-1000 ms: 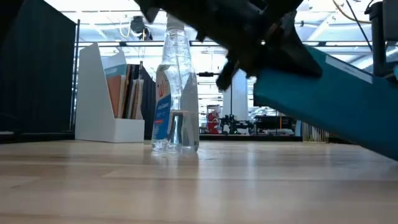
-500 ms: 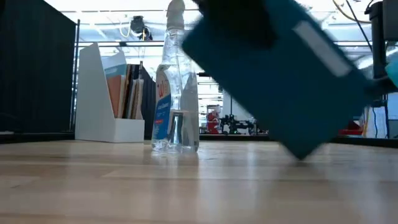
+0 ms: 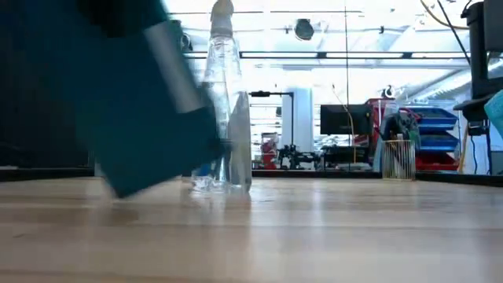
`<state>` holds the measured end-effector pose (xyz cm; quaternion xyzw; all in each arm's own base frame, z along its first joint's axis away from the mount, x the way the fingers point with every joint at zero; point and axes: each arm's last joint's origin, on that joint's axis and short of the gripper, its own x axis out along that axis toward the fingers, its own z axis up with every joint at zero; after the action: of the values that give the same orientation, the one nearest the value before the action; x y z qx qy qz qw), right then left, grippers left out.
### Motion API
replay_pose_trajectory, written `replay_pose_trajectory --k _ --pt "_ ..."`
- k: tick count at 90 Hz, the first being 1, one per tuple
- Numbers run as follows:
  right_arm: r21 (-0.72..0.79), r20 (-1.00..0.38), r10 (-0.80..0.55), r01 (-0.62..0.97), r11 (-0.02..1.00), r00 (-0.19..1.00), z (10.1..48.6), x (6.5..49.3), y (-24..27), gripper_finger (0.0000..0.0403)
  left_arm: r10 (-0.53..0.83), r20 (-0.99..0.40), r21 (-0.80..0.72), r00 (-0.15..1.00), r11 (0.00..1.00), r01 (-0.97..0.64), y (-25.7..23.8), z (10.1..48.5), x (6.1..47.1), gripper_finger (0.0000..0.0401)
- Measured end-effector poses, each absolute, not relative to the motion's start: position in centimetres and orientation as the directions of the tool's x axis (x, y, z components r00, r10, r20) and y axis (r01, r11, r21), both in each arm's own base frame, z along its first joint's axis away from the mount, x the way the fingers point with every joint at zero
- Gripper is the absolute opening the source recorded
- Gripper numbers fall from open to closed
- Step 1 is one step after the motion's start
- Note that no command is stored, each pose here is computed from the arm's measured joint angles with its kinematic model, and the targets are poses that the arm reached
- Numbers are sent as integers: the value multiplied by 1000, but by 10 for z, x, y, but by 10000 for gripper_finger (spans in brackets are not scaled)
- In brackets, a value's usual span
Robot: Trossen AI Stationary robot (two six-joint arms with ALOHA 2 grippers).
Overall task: Apply microfiber cloth
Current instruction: Wipe the back of the tablet with the blue microfiber cloth
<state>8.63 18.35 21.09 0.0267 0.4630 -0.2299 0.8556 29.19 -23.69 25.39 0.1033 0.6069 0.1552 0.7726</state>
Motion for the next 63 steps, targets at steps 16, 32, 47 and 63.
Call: replay_pose_trajectory --k 16,32,47,63 --pt "-164 -799 -372 424 891 472 211 87 183 0 453 -886 434 93 884 -173 -240 241 266 13" --pt "-145 -800 -367 442 885 474 211 88 184 0 531 -846 533 -54 836 -133 -231 207 245 13" --pt "-135 -802 -361 444 886 476 209 89 185 0 614 -780 626 -125 766 -145 -216 175 228 20" --pt "-147 -800 -370 444 884 472 203 91 190 0 653 -745 666 -132 726 -172 -209 158 220 55"
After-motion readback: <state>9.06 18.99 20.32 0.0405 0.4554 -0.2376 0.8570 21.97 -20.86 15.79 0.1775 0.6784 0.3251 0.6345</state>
